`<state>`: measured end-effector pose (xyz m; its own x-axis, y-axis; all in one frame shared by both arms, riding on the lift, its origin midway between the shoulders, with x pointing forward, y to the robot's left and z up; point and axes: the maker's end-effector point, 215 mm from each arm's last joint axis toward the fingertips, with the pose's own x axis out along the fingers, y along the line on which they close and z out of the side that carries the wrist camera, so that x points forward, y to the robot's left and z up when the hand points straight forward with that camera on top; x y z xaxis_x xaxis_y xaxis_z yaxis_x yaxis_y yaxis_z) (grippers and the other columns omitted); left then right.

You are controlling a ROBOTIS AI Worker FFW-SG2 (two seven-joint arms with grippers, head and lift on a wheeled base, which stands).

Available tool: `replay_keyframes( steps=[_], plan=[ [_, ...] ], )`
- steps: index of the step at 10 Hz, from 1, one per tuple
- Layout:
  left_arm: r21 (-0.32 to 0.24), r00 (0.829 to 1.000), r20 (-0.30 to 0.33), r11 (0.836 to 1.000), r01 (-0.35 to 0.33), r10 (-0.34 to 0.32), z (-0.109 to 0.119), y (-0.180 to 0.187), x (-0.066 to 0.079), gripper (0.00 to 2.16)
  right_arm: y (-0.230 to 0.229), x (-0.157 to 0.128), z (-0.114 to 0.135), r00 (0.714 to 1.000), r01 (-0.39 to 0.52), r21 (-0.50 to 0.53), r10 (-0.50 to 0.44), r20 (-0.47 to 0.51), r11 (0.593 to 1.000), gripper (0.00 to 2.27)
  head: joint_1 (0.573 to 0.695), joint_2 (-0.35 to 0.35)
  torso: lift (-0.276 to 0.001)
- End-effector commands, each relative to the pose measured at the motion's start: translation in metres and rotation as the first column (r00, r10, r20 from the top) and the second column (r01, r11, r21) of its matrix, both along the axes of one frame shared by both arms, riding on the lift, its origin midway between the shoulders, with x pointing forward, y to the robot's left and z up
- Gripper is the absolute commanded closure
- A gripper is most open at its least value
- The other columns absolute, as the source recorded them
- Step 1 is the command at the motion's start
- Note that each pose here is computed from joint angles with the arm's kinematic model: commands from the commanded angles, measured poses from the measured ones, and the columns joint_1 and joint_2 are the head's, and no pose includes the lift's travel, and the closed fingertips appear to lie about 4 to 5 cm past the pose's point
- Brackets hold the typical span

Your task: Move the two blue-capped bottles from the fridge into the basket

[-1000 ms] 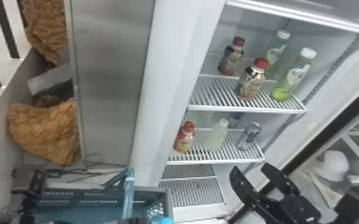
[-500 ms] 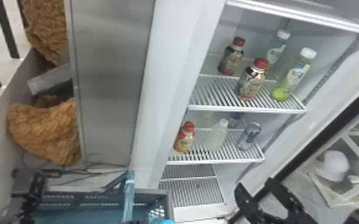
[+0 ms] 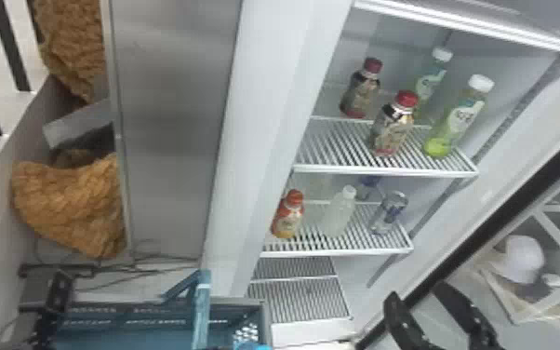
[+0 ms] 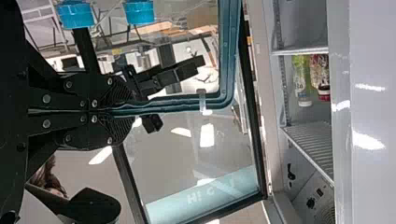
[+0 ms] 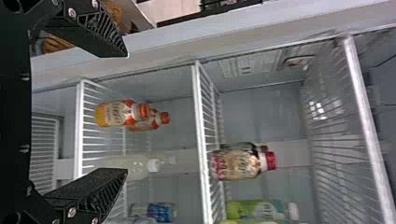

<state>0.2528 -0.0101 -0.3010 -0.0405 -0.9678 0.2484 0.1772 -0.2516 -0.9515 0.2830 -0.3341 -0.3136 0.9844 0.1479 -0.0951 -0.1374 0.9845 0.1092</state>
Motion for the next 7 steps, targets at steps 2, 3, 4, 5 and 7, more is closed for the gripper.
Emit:
replay_keyframes(
  steps=[2, 3, 4, 5, 7],
  plan=[
    [0.001, 1.000, -0.004, 1.000, 0.000, 0.000, -0.0014, -0.0001, -0.0011, 1.14, -0.0079, -0.0047, 0.0008, 0.999, 0.016, -0.006, -0.016, 0.035, 1.000, 0.14, 0.695, -0.350, -0.076],
    [0.000, 1.000, -0.004, 1.000, -0.001, 0.001, -0.0010, -0.0005, -0.0010, 1.14, -0.0115, -0.0042, 0.0044, 0.999, 0.020, -0.021, -0.019, 0.043, 1.000, 0.14, 0.695, -0.350, -0.076],
    [0.000, 1.000, -0.007, 1.000, 0.003, -0.003, -0.0012, -0.0005, -0.0020, 1.14, -0.0122, -0.0043, 0.0036, 0.999, 0.019, -0.033, -0.018, 0.037, 0.999, 0.14, 0.695, -0.350, -0.076],
    [0.001, 1.000, -0.011, 1.000, 0.004, -0.004, -0.0021, -0.0009, -0.0031, 1.14, -0.0123, -0.0037, 0.0058, 0.999, 0.019, -0.039, -0.017, 0.040, 0.999, 0.14, 0.695, -0.350, -0.076],
    [0.005, 1.000, -0.011, 1.000, 0.007, -0.007, -0.0026, -0.0014, -0.0032, 1.14, -0.0119, 0.0009, 0.0097, 0.999, 0.014, -0.054, -0.012, 0.043, 0.998, 0.14, 0.695, -0.350, -0.076]
  ],
)
